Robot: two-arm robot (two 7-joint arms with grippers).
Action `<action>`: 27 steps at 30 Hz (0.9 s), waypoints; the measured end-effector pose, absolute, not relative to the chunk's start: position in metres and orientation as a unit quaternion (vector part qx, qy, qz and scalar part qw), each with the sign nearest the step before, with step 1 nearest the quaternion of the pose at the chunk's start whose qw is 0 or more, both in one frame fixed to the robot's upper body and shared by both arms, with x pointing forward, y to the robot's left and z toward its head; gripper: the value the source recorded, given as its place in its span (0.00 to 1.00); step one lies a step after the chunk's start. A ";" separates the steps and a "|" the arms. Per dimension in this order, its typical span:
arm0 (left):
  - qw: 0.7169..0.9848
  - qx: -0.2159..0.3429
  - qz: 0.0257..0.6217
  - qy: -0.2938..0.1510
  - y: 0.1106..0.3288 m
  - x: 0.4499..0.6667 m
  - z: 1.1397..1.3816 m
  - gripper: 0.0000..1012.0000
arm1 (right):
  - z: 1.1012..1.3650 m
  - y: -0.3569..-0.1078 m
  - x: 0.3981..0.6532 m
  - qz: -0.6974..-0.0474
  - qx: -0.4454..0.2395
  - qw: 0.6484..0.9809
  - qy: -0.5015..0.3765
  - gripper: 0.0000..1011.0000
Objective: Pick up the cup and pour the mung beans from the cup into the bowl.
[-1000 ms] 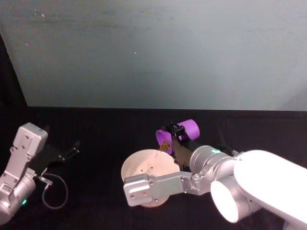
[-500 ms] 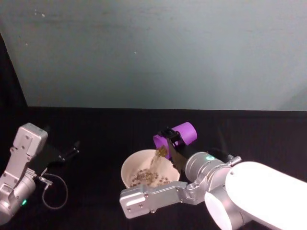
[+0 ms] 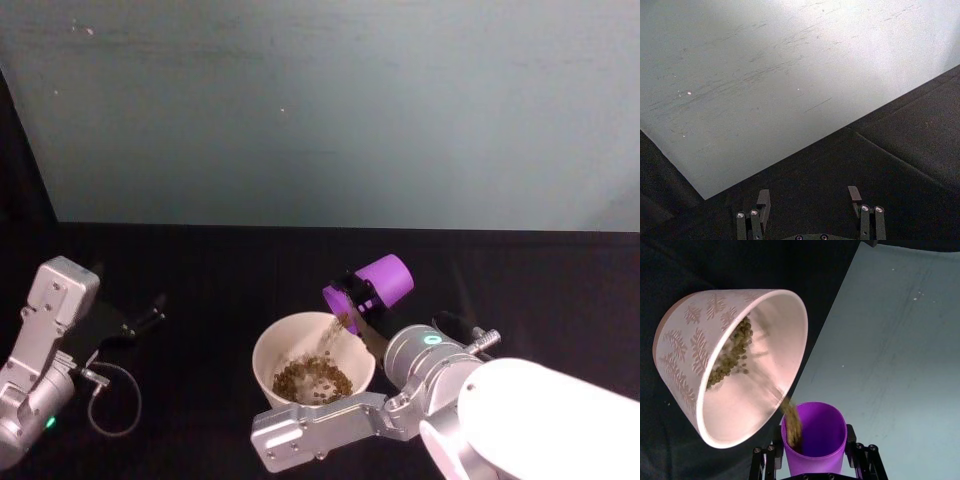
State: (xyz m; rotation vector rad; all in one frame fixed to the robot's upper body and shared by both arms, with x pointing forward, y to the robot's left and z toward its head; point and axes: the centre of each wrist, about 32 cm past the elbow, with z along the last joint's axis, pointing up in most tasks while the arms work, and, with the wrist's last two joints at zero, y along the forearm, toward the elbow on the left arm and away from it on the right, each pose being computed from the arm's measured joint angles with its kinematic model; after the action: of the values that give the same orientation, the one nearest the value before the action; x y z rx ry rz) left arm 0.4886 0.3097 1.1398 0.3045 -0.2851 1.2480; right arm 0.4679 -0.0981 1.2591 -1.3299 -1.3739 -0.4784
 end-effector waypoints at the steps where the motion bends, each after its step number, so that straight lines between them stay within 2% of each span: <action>1: 0.791 0.142 0.580 -0.132 0.310 0.489 1.140 0.99 | 1.259 -0.098 0.468 -0.202 -0.563 0.551 -0.582 0.72; 14: 0.791 0.141 0.580 -0.132 0.310 0.489 1.140 0.99 | 1.255 -0.095 0.462 -0.199 -0.571 0.525 -0.600 0.71; 27: 0.791 0.142 0.580 -0.132 0.310 0.489 1.140 0.99 | 1.254 -0.091 0.454 -0.181 -0.581 0.476 -0.635 0.72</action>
State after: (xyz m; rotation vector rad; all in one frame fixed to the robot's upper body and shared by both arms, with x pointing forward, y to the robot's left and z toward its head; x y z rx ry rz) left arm 0.4886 0.3097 1.1398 0.3045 -0.2850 1.2479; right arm 0.4541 -0.0908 1.2539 -1.4197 -1.5514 -0.4419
